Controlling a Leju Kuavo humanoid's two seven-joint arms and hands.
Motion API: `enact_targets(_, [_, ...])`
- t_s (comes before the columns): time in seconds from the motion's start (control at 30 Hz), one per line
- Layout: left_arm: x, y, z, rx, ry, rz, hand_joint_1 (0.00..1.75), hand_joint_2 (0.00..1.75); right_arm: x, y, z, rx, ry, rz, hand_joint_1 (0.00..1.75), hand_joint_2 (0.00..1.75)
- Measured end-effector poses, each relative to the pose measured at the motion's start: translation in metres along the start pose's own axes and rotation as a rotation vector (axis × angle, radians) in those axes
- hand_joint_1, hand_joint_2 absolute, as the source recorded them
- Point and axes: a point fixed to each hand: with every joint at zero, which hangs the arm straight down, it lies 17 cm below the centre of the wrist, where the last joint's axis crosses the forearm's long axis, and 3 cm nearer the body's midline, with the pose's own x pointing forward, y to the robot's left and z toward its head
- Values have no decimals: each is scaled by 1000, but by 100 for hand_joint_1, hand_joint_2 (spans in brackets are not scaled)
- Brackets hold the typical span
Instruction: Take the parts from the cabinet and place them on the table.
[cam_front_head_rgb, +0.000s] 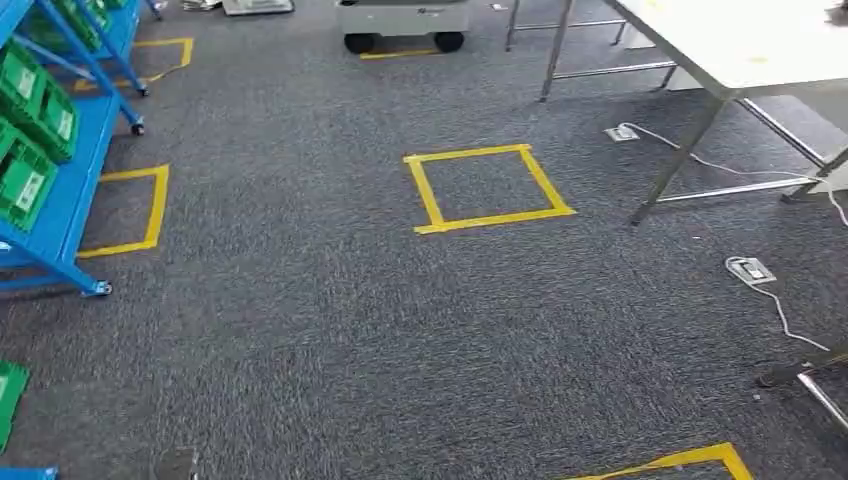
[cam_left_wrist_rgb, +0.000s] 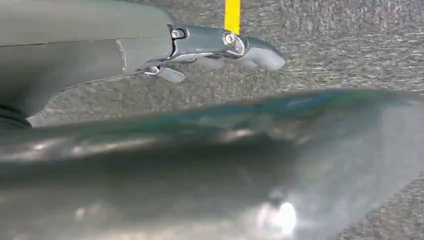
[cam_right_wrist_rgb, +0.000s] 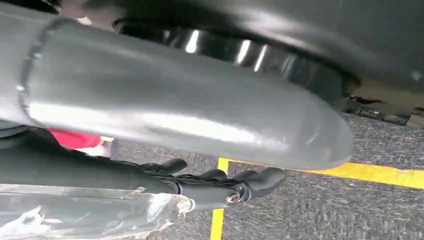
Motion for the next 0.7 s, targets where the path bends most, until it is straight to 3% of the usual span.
enact_targets(0.7, [-3, -7, 3, -24, 10, 17, 0, 0, 4, -2, 0, -7, -18, -1, 0, 0])
